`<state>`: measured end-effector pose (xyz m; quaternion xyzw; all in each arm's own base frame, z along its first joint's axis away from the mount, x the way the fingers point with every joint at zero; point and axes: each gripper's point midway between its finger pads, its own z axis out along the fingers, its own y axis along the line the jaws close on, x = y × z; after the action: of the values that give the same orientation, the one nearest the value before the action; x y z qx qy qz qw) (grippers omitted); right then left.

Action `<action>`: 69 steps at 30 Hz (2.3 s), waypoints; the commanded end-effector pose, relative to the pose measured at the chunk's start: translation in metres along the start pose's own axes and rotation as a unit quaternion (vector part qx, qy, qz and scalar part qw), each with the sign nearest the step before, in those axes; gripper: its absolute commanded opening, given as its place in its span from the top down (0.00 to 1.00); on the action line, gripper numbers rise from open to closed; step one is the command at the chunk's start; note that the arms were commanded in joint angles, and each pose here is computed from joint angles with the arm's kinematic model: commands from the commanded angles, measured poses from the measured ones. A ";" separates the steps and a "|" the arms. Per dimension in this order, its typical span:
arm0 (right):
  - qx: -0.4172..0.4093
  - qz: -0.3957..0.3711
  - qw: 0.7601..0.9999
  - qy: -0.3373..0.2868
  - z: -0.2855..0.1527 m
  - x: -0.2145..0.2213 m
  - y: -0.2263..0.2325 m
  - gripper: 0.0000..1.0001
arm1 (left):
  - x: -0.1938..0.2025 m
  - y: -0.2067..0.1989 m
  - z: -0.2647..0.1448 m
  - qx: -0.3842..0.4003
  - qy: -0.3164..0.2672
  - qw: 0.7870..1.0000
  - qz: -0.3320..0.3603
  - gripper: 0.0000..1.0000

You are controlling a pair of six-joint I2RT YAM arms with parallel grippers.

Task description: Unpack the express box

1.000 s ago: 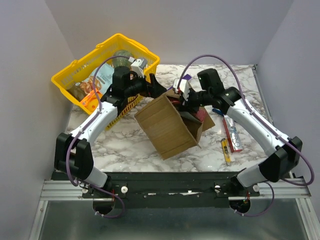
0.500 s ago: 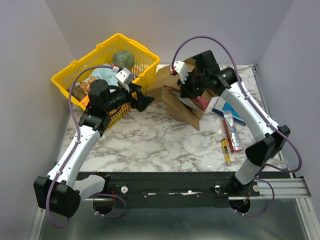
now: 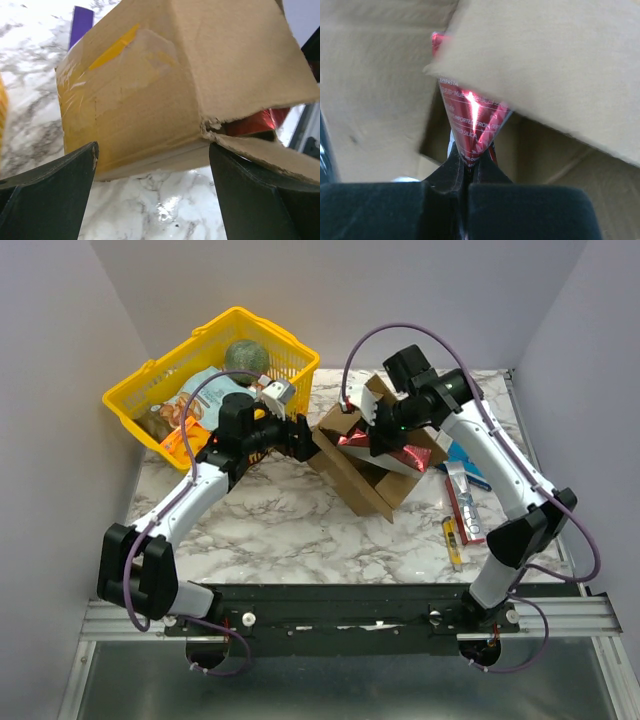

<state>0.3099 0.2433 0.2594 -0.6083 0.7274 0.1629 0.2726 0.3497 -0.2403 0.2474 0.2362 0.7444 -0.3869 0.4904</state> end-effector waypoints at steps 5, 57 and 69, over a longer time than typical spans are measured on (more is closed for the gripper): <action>0.015 -0.063 0.998 0.000 -0.059 0.032 0.046 1.00 | -0.006 0.016 0.018 -0.021 0.003 1.000 -0.016 0.01; 0.335 0.359 0.860 0.141 -0.041 0.357 -0.045 0.44 | 0.004 0.014 0.004 -0.036 0.022 0.999 0.000 0.01; 0.345 0.404 0.845 -0.064 -0.120 0.228 -0.100 0.21 | -0.011 0.020 0.002 -0.050 0.021 0.998 0.044 0.01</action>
<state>0.3500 -0.0537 0.1796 -0.1463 0.9145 -0.0411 0.3750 0.3625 -0.2346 0.2337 0.2281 0.7715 -0.3534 0.4774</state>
